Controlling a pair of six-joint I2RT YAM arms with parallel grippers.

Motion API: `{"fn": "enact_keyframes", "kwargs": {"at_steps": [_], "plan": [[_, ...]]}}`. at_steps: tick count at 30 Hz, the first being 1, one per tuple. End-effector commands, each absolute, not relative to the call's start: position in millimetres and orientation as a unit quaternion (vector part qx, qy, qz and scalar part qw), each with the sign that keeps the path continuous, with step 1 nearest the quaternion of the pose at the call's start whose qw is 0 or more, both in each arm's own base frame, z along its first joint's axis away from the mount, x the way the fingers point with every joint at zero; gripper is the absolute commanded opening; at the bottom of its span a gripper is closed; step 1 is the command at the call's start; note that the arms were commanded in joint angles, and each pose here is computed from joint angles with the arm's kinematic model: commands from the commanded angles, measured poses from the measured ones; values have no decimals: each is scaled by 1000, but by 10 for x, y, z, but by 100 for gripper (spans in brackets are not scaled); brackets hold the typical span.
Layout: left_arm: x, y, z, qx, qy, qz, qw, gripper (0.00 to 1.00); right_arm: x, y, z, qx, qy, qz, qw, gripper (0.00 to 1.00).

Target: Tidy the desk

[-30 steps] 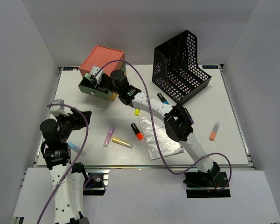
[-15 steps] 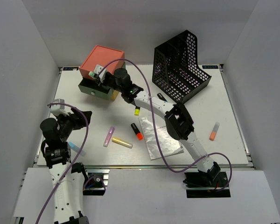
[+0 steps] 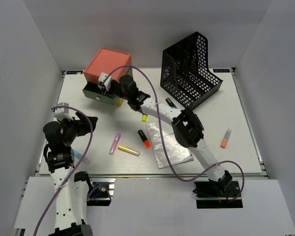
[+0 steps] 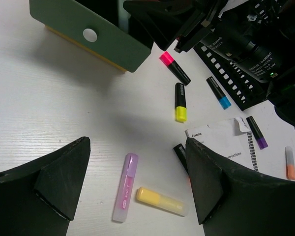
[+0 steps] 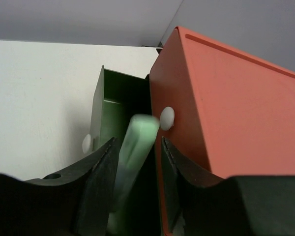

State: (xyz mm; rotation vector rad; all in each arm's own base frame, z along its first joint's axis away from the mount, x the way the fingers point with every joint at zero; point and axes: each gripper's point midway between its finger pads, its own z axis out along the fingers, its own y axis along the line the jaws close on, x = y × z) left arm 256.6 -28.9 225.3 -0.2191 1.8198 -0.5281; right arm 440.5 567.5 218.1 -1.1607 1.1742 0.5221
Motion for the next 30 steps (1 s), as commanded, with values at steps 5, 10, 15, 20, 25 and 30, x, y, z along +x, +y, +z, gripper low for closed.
{"fn": "enact_keyframes", "kwargs": {"at_steps": [5,10,15,20,25,30], "plan": [[2603,-282,2235,-98,779,-232,574,87,4342,5611,2577,-505,494,236,668,48],[2623,-290,2195,-101,781,-237,569,81,4245,5512,2780,-491,513,262,653,38],[2675,-427,2074,-85,794,-275,536,46,3731,5119,3332,-501,538,345,583,0],[2703,-575,1874,-98,820,-317,466,41,3097,4170,3029,-497,615,434,432,0],[2612,-705,1718,-118,850,-296,418,44,2472,3367,2612,-497,631,504,317,39],[2466,-913,1370,-129,884,-281,351,50,2148,2887,2198,-491,649,504,289,61]]}}
